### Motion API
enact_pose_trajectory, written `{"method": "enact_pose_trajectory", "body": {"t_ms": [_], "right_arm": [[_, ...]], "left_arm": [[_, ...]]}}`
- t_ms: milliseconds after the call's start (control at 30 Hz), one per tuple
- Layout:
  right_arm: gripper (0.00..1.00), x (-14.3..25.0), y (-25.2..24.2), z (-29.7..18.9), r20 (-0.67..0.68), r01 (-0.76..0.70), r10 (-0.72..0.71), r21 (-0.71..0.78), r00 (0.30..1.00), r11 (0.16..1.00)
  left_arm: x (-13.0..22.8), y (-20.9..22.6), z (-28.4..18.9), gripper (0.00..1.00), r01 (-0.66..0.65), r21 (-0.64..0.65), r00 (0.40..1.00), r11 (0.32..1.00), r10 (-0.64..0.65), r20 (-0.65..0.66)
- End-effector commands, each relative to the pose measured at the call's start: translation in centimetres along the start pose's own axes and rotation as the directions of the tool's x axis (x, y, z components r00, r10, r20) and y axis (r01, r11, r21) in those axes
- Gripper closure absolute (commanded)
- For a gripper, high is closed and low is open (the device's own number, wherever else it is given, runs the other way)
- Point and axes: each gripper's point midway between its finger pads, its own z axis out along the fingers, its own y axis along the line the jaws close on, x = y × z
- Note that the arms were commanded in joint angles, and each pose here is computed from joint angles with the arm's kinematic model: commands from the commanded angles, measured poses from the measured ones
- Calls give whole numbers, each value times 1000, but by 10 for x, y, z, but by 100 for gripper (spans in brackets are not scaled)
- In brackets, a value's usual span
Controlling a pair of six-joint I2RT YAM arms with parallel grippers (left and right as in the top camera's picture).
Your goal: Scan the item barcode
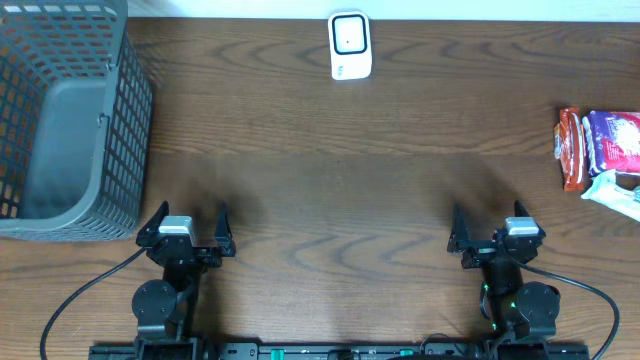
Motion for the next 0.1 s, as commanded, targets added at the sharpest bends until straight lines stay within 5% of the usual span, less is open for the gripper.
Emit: {"method": "enact_pose_trajectory", "body": {"t_ms": [0, 67], "right_arm": [[1, 1, -1, 0, 1, -14, 14, 6, 1000, 1000], [1, 1, -1, 0, 1, -14, 14, 6, 1000, 1000]], "left_arm": [[15, 0, 0, 2, 17, 3, 999, 1000, -16, -48], [15, 0, 0, 2, 17, 3, 999, 1000, -16, -48]]}}
